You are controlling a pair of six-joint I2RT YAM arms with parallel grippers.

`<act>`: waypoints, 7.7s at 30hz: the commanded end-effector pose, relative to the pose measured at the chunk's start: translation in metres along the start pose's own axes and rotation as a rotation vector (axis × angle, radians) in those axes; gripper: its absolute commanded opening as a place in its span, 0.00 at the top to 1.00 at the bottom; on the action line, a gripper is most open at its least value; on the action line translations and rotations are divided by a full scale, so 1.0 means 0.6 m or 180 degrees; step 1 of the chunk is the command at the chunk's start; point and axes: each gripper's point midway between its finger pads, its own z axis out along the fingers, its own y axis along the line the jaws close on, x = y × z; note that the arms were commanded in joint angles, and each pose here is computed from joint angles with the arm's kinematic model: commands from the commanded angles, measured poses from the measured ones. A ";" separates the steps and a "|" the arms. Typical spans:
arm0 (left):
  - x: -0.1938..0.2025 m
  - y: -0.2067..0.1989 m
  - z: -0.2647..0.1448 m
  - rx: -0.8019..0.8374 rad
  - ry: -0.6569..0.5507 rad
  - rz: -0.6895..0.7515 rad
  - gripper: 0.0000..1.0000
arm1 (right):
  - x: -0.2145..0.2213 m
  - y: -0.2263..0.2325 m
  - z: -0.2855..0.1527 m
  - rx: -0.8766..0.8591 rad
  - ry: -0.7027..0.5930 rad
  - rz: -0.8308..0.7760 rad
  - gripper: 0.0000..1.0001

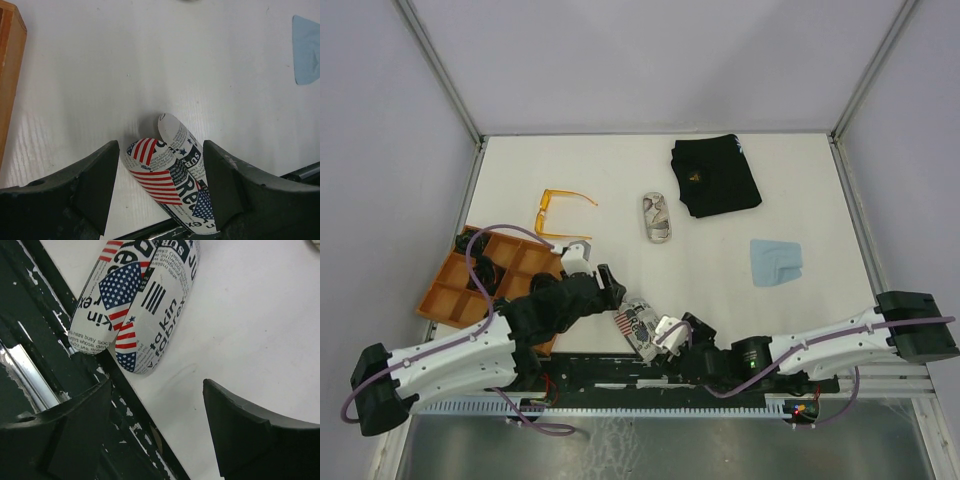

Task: Organize the sunglasses
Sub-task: Adjust the sunglasses case at the center of the board, then move the glasses cleaning cloth to the center of the board.

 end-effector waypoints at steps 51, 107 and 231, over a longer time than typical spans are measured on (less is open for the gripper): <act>0.049 0.016 0.078 0.0149 0.0425 0.0231 0.36 | -0.151 -0.033 0.055 0.0574 -0.0806 0.0278 0.46; -0.080 -0.017 -0.016 0.0303 -0.0257 0.0098 0.33 | 0.007 -0.232 0.150 0.0573 -0.0134 0.4066 0.60; -0.038 0.005 0.045 0.0345 0.0243 0.0135 0.40 | 0.083 -0.131 0.032 0.0784 0.1859 0.3096 1.00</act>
